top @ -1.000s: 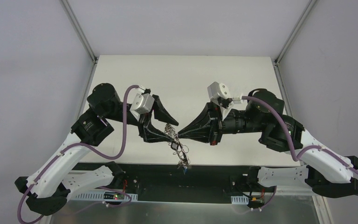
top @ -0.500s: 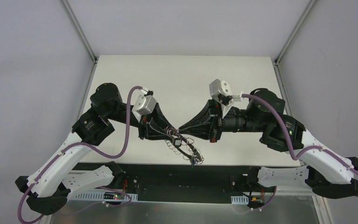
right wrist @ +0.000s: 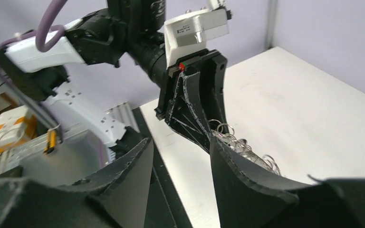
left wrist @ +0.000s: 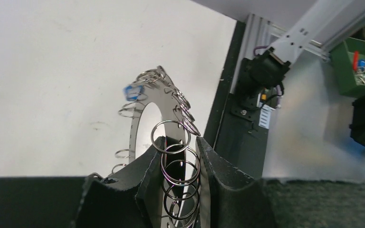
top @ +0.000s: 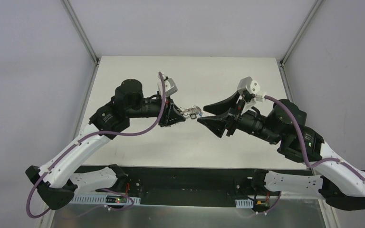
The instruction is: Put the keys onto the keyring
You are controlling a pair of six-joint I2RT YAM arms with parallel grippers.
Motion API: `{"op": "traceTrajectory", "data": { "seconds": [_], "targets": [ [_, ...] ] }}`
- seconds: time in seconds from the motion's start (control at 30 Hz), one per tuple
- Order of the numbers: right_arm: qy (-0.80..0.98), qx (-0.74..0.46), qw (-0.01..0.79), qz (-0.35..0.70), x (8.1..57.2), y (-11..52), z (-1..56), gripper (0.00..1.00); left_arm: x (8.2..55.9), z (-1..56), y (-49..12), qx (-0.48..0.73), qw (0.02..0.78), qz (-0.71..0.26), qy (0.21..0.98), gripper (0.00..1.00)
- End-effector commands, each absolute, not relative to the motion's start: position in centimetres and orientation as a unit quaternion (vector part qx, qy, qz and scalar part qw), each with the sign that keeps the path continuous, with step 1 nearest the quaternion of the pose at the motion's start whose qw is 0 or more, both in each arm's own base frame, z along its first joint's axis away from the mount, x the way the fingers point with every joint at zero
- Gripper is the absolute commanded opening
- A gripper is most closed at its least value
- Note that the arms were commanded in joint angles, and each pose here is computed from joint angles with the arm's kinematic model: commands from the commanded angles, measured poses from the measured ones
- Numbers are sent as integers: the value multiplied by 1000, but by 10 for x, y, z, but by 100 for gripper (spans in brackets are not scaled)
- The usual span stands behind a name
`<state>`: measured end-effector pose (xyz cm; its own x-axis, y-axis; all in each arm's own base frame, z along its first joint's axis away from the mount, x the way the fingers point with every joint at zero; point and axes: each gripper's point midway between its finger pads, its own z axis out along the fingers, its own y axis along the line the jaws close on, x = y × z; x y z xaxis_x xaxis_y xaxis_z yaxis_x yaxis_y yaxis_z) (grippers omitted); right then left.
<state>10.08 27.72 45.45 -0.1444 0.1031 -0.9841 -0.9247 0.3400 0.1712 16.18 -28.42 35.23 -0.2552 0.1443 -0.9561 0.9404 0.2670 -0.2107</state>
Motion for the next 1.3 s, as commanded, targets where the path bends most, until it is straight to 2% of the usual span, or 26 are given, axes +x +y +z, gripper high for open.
{"op": "traceTrajectory", "data": {
  "seconds": [0.0, 0.37, 0.7, 1.03, 1.13, 1.27],
  "targets": [
    [624, -271, 604, 416, 130, 255, 455, 51, 190, 361, -284, 365, 480, -410, 684, 0],
    [677, -222, 605, 356, 154, 242, 410, 52, 260, 285, -294, 284, 421, -334, 794, 0],
    [727, -170, 590, 309, 175, 234, 360, 53, 311, 216, -317, 235, 360, -299, 852, 0],
    [751, -144, 571, 298, 186, 234, 330, 54, 337, 146, -327, 181, 293, -289, 893, 0],
    [756, -142, 566, 297, 188, 235, 325, 54, 345, 129, -326, 166, 286, -275, 903, 7],
    [760, -140, 561, 296, 191, 237, 322, 57, 357, 112, -319, 151, 283, -253, 913, 24]
  ]
}}
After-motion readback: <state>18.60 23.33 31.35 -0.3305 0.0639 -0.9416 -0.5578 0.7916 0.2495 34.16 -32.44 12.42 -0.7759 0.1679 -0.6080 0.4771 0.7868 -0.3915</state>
